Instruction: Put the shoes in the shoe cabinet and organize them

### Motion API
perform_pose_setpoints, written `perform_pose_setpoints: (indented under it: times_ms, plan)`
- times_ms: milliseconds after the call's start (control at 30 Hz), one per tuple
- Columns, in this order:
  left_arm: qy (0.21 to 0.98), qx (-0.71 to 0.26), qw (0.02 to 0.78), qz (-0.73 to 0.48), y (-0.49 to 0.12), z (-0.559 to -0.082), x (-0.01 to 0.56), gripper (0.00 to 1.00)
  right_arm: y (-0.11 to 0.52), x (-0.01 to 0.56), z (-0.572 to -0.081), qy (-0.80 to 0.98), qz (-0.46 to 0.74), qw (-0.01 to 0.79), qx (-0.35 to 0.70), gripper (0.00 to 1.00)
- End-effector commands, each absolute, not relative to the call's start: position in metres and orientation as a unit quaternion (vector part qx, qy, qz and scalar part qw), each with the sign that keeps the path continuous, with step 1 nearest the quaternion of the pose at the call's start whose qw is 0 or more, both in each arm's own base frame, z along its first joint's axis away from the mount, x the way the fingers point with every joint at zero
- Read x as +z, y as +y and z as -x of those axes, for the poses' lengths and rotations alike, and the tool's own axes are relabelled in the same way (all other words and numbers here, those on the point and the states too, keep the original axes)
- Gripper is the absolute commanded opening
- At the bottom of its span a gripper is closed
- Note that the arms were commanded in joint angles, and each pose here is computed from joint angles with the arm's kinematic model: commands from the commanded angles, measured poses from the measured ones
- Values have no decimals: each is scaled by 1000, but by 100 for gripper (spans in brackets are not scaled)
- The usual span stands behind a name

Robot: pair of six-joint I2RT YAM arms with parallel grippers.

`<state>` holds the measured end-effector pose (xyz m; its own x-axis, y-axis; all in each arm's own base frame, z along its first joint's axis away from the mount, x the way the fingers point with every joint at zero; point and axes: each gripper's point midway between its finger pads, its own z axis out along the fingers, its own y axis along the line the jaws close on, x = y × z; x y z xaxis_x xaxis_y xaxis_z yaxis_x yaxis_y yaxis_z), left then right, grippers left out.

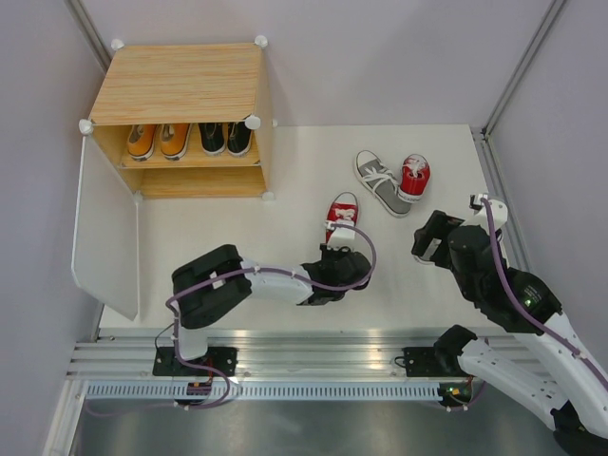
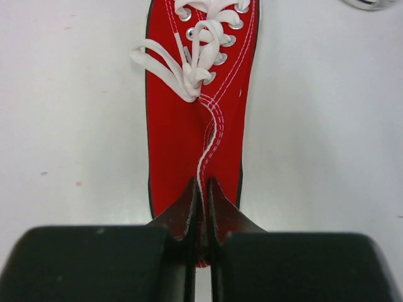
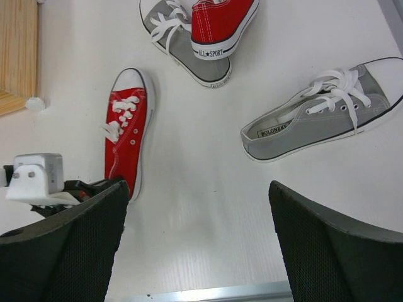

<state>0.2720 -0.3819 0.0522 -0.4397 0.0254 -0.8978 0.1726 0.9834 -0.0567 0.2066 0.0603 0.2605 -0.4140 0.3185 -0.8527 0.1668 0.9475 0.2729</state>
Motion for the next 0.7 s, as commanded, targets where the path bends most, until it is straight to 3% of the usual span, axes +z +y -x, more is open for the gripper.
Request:
perform_pose_setpoints:
  times_ms: [0, 267, 667]
  plan:
    - [845, 1, 535, -7, -314, -286, 58, 2, 64, 264, -211, 832, -145, 529, 82, 95]
    - [851, 66, 514, 89, -209, -261, 61, 2, 67, 260, -214, 833, -140, 529, 82, 95]
    - [844, 105, 491, 186, -140, -235, 61, 2, 77, 257, -223, 837, -122, 527, 83, 95]
